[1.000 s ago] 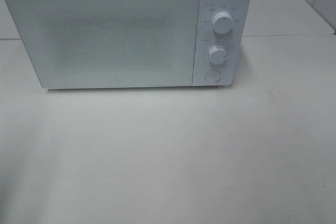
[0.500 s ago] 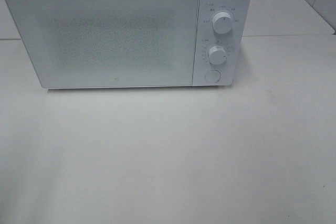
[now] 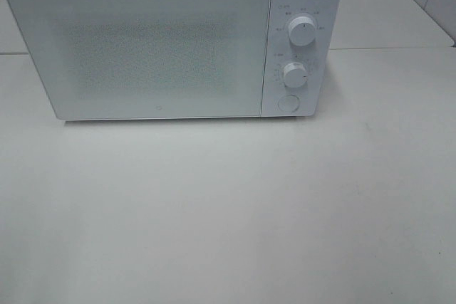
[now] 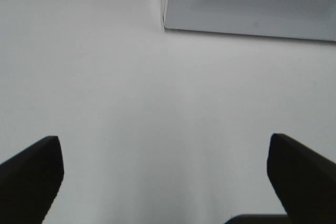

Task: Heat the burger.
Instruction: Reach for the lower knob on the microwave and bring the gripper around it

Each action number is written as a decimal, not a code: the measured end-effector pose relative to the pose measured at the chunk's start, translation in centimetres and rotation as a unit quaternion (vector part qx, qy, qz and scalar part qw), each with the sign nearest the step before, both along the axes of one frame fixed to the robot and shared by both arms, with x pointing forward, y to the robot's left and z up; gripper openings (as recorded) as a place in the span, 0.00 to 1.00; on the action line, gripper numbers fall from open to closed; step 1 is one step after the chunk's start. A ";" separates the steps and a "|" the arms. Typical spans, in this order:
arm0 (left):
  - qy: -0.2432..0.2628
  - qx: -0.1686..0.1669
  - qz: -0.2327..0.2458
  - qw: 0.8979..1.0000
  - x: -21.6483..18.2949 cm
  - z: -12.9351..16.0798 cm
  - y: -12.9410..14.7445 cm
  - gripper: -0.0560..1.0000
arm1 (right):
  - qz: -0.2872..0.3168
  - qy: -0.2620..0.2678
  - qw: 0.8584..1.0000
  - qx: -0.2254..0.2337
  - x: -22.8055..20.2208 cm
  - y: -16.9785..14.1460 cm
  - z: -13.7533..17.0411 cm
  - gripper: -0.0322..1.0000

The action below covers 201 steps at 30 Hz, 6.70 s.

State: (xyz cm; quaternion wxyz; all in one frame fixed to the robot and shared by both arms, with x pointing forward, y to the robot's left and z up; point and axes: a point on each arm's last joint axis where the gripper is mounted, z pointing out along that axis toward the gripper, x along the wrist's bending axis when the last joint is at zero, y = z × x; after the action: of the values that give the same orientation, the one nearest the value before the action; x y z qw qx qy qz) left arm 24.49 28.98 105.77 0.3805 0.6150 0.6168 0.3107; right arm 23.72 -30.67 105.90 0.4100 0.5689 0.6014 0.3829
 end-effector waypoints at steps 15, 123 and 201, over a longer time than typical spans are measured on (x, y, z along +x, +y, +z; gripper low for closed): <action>-0.046 0.003 0.000 0.999 -1.5 0.0 -0.1 0.97 | 0.000 0.000 1.000 0.000 0.0 0.0 0.0 0.74; -0.046 0.003 0.000 0.999 -1.5 0.0 -0.1 0.97 | 0.054 -0.094 0.991 0.076 19.3 3.0 -6.3 0.74; -0.046 0.003 0.000 0.999 -1.5 0.0 -0.1 0.97 | 0.029 -0.135 0.990 0.008 26.8 17.0 -15.1 0.74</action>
State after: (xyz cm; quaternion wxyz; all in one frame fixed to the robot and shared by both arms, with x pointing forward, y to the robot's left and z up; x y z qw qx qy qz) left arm 23.02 28.90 105.75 0.4067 0.6008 0.5982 0.3403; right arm 50.51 -13.64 90.83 0.4715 0.4976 0.5537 0.4728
